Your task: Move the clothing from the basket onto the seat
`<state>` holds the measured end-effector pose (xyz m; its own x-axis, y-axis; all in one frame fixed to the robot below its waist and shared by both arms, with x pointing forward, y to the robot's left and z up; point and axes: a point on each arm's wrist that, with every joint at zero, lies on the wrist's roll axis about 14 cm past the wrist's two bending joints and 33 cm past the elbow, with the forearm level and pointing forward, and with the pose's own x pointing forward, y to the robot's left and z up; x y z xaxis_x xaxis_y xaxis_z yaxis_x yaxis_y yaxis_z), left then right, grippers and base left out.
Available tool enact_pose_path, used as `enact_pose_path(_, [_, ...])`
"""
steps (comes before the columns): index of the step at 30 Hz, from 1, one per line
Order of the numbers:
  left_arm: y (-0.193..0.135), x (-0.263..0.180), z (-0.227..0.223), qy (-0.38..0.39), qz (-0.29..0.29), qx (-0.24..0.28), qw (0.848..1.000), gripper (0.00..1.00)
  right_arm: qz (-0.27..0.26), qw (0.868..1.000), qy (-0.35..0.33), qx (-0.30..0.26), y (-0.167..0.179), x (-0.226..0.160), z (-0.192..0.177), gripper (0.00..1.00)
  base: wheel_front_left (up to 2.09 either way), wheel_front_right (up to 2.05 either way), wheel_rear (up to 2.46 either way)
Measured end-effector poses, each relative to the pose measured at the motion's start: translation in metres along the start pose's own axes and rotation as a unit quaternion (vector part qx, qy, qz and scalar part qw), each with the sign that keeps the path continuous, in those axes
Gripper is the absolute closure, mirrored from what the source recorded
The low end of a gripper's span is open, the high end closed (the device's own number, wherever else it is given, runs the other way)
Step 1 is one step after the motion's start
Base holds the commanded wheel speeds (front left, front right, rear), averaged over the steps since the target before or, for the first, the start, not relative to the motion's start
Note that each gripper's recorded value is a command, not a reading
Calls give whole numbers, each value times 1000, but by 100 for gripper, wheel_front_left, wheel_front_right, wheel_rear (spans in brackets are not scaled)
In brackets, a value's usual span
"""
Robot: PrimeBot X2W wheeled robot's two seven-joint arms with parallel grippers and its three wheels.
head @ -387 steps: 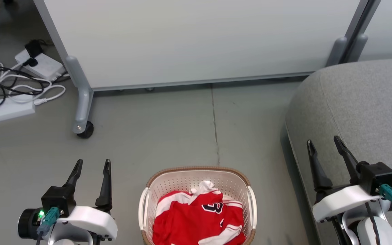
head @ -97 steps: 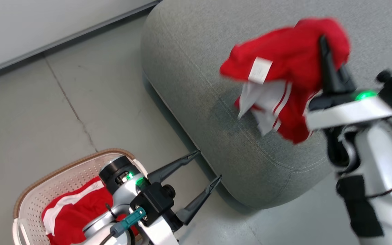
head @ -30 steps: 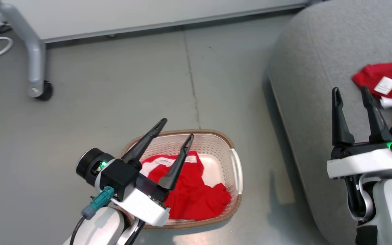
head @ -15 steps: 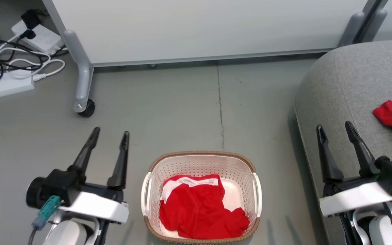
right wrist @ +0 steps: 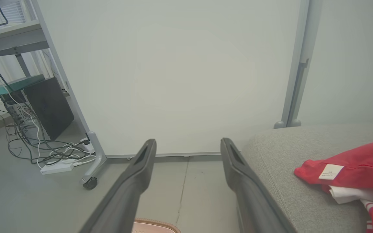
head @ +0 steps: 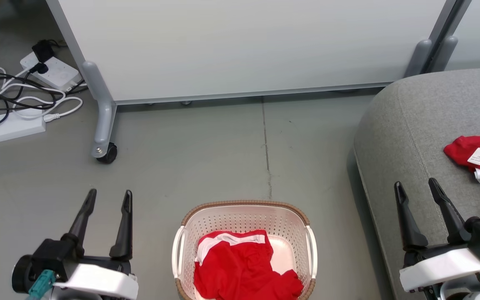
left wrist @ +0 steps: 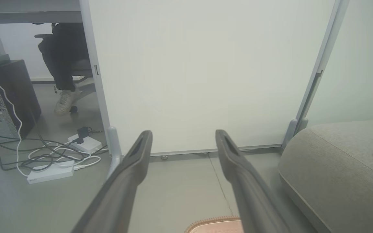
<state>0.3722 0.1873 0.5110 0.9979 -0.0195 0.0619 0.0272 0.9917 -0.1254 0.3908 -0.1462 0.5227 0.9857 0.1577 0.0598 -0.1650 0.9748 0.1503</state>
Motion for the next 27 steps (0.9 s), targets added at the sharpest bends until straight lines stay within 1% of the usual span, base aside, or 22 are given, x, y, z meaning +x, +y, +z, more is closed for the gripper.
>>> enact_pose_path(9, [-1, -17, -11, 16, -2, 4, 1000, 0, -13, 1000, 6, 1, -7, -14, 0, 0, 0, 0, 0])
enact_pose_path(27, [-5, -21, -14, 20, -10, 4, 1000, 0, -15, 1000, 8, -2, -7, -20, 3, 0, 0, 0, 0])
